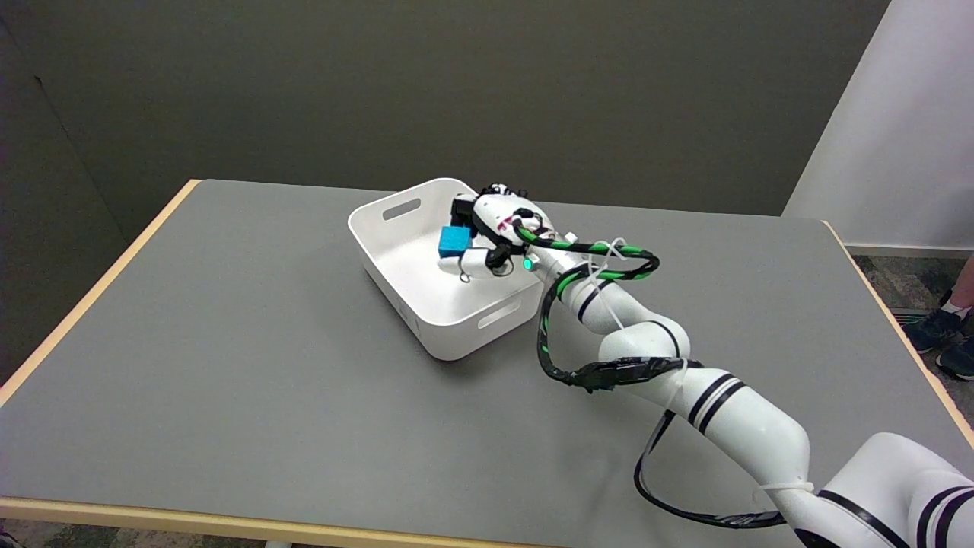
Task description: Place blue wooden cube into white box.
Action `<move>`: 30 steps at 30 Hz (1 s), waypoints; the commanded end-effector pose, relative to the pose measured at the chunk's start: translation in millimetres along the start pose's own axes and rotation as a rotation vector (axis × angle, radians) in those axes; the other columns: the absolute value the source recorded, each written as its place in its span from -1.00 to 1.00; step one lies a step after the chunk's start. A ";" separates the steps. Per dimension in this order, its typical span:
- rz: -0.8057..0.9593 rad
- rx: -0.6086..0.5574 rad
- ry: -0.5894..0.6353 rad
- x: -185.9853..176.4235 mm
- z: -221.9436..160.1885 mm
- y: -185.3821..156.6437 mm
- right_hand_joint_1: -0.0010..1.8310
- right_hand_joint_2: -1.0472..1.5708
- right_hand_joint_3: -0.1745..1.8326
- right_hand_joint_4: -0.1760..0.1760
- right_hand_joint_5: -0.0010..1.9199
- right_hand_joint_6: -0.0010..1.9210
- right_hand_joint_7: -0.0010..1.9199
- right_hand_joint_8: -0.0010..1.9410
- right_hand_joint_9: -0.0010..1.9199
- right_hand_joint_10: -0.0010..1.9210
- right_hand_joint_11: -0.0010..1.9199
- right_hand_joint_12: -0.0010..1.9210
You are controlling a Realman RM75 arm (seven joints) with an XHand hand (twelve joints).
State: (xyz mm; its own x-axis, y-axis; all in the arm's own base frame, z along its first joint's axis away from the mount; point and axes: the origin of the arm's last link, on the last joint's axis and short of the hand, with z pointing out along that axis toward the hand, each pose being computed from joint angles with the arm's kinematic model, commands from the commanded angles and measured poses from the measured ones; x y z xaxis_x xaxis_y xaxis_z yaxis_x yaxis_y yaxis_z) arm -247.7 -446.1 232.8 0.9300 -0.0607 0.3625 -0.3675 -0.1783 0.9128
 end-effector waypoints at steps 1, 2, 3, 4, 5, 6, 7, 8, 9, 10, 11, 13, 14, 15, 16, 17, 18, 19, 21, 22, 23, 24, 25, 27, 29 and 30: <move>-0.035 -0.043 0.009 10.1 -12.0 31.4 -0.26 0.31 0.04 -0.41 -0.81 -0.55 -0.72 -0.45 -0.76 -0.04 -0.84 0.54; -0.044 -0.037 0.016 14.1 -13.7 31.9 -0.28 0.30 0.04 -0.38 -0.85 -0.62 -0.77 -0.58 -0.84 -0.17 -0.86 0.42; -0.048 -0.034 0.020 15.9 -15.3 32.2 -0.25 0.28 0.11 -0.37 -0.90 -0.75 -0.87 -0.74 -0.93 -0.37 -0.86 0.21; -0.054 -0.026 0.030 19.5 -18.3 32.0 -0.25 0.26 0.14 -0.36 -0.94 -0.83 -0.94 -0.84 -0.99 -0.51 -0.88 0.10; -0.058 -0.019 0.043 23.5 -22.8 33.3 -0.31 0.26 0.10 -0.34 -0.96 -0.80 -0.97 -0.82 -1.00 -0.52 -0.92 0.17; -0.061 -0.013 0.056 27.4 -25.7 33.8 -0.38 0.25 0.06 -0.32 -0.98 -0.78 -0.99 -0.79 -1.00 -0.54 -0.96 0.24; -0.052 -0.004 0.070 31.4 -31.7 36.1 -0.42 0.24 0.05 -0.29 -0.99 -0.81 -1.00 -0.85 -1.00 -0.62 -0.99 0.23; -0.035 0.008 0.095 37.1 -38.9 38.5 -0.45 0.24 0.04 -0.26 -1.00 -0.86 -1.00 -0.95 -1.00 -0.72 -1.00 0.19; -0.023 0.022 0.116 42.4 -44.2 39.5 -0.44 0.23 0.04 -0.24 -1.00 -0.87 -1.00 -0.97 -1.00 -0.75 -1.00 0.17; -0.011 0.031 0.140 48.1 -51.9 43.7 -0.44 0.23 0.04 -0.23 -1.00 -0.87 -1.00 -0.98 -1.00 -0.76 -1.00 0.17; 0.003 0.049 0.176 57.7 -62.0 46.0 -0.45 0.23 0.04 -0.22 -1.00 -0.88 -1.00 -0.98 -1.00 -0.78 -1.00 0.15; 0.022 0.063 0.228 70.9 -77.3 48.7 -0.46 0.22 0.03 -0.23 -1.00 -0.89 -1.00 -0.98 -1.00 -0.80 -1.00 0.16; 0.043 0.063 0.283 87.5 -88.2 53.4 -0.45 0.23 0.01 -0.25 -1.00 -0.87 -1.00 -0.99 -1.00 -0.80 -1.00 0.19; 0.061 0.059 0.309 95.3 -94.5 56.4 -0.44 0.23 0.00 -0.26 -1.00 -0.87 -1.00 -1.00 -1.00 -0.79 -1.00 0.21; 0.115 0.048 0.362 111.0 -108.2 62.6 -0.45 0.23 0.00 -0.27 -1.00 -0.86 -1.00 -0.99 -1.00 -0.79 -1.00 0.22; 0.153 0.042 0.392 118.3 -115.8 65.3 -0.46 0.24 0.00 -0.27 -1.00 -0.86 -1.00 -0.98 -1.00 -0.77 -1.00 0.23; 0.228 0.022 0.458 133.4 -132.2 72.1 -0.47 0.24 -0.01 -0.25 -1.00 -0.86 -1.00 -0.96 -1.00 -0.74 -1.00 0.26; 0.295 -0.003 0.518 144.7 -150.6 78.9 -0.48 0.25 -0.01 -0.25 -1.00 -0.86 -1.00 -0.94 -1.00 -0.71 -0.99 0.27; 0.350 -0.055 0.607 156.5 -181.6 90.0 -0.50 0.25 -0.01 -0.25 -1.00 -0.86 -1.00 -0.90 -1.00 -0.64 -0.97 0.29; 0.383 -0.116 0.669 159.3 -207.3 100.7 -0.51 0.27 0.00 -0.25 -1.00 -0.85 -1.00 -0.86 -1.00 -0.58 -0.95 0.31; 0.406 -0.151 0.686 157.0 -217.0 107.3 -0.53 0.28 0.00 -0.25 -1.00 -0.84 -1.00 -0.82 -1.00 -0.52 -0.94 0.32; 0.464 -0.204 0.705 150.2 -230.6 115.7 -0.54 0.29 0.00 -0.25 -1.00 -0.84 -1.00 -0.82 -1.00 -0.51 -0.94 0.32; 0.543 -0.279 0.737 142.4 -249.2 129.3 -0.55 0.30 0.00 -0.25 -1.00 -0.84 -1.00 -0.81 -1.00 -0.50 -0.94 0.33; 0.659 -0.392 0.790 126.0 -274.8 149.7 -0.58 0.30 0.03 -0.25 -1.00 -0.84 -1.00 -0.80 -1.00 -0.50 -0.94 0.31; 0.797 -0.503 0.838 102.0 -299.6 168.0 -0.60 0.31 0.03 -0.24 -1.00 -0.85 -1.00 -0.80 -1.00 -0.52 -0.96 0.31; 0.883 -0.564 0.857 85.1 -312.9 176.8 -0.63 0.30 0.04 -0.19 -1.00 -0.86 -1.00 -0.85 -1.00 -0.59 -0.97 0.23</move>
State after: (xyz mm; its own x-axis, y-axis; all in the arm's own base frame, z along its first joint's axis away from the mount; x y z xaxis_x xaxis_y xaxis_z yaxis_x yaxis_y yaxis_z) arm -198.9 -363.5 352.6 0.7867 0.2403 0.5687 -0.5578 -0.1181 0.8215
